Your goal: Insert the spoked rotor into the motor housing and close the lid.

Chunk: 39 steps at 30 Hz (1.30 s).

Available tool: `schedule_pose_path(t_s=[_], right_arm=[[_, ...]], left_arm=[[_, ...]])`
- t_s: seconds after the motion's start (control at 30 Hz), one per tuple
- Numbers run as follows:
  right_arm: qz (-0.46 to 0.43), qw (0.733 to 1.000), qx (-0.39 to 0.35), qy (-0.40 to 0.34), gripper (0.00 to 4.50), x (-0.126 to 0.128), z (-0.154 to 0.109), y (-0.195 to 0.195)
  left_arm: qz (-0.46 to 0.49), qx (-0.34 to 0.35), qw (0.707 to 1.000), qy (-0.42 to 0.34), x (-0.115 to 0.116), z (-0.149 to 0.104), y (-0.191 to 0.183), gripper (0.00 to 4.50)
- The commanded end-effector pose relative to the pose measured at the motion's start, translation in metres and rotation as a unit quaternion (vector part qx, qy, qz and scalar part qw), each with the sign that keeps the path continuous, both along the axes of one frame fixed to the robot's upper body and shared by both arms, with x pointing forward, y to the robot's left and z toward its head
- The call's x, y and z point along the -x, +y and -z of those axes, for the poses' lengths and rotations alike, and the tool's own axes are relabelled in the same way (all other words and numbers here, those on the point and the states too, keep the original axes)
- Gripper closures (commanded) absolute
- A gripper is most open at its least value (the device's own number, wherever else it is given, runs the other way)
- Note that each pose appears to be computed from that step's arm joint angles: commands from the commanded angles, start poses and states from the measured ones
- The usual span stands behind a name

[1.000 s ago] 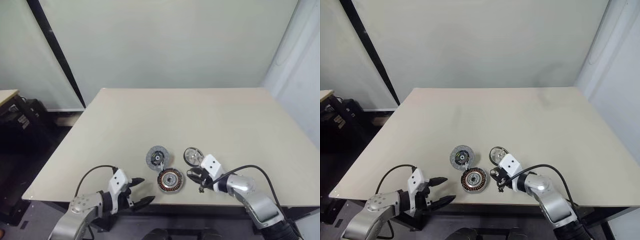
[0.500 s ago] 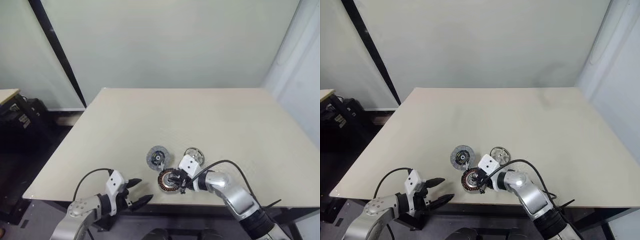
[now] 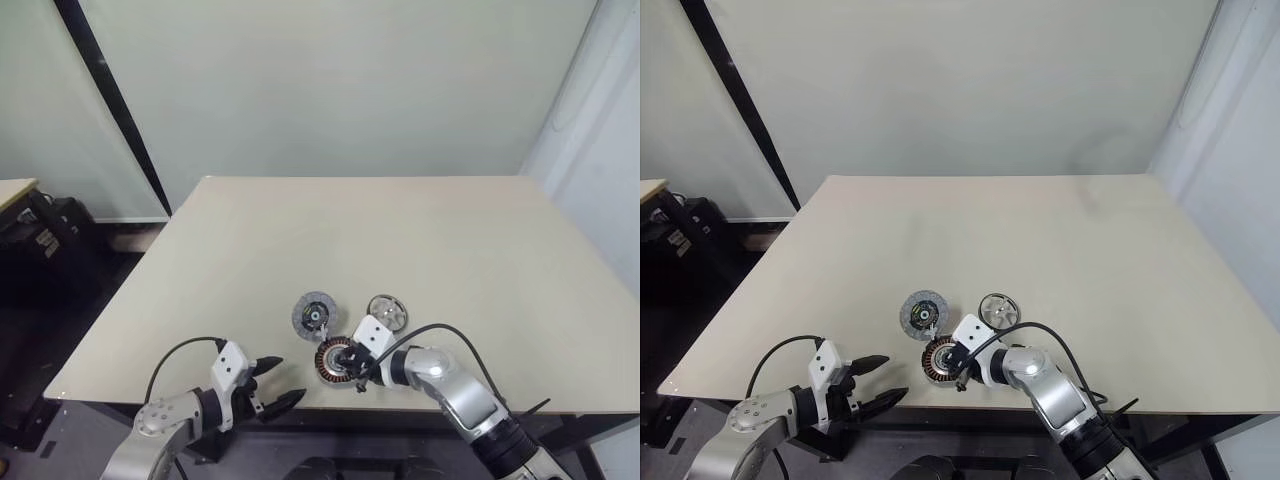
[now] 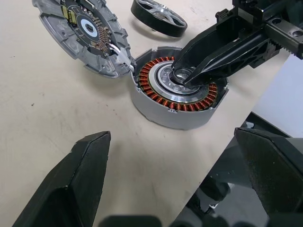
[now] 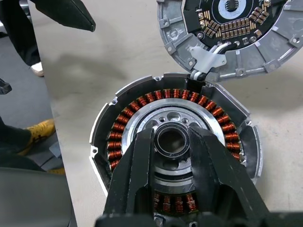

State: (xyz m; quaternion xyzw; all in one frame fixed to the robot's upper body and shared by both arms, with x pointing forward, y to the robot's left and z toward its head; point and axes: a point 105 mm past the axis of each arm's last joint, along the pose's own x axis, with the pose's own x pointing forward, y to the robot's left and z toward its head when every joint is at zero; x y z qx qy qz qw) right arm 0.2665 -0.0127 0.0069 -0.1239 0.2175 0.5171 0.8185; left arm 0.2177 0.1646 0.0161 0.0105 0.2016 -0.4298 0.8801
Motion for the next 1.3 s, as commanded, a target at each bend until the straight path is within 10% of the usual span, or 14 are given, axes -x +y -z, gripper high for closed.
schedule_pose_path(t_s=[0.03, 0.67, 0.97, 1.2, 1.3], right_arm=[[-0.002, 0.999, -0.012, -0.03, 3.72, -0.006, -0.013, 0.006], [-0.005, 1.0, 0.0, -0.028, 3.72, -0.008, -0.009, 0.004], [-0.009, 1.0, -0.015, -0.026, 0.79, -0.006, -0.015, 0.006], [0.0, 0.998, -0.055, -0.017, 0.79, -0.005, -0.034, 0.009], [0.005, 0.999, -0.047, -0.023, 1.66, -0.006, -0.033, 0.007]], left_arm=[[0.008, -0.001, 1.0, -0.029, -0.004, -0.012, -0.003, 0.0], [0.011, -0.002, 0.999, -0.033, -0.006, -0.013, -0.006, 0.0], [0.014, -0.005, 0.999, -0.034, -0.006, -0.013, -0.006, 0.0], [0.016, -0.007, 0.999, -0.036, -0.007, -0.014, -0.006, 0.0], [0.016, -0.007, 0.999, -0.036, -0.007, -0.014, -0.005, 0.0]])
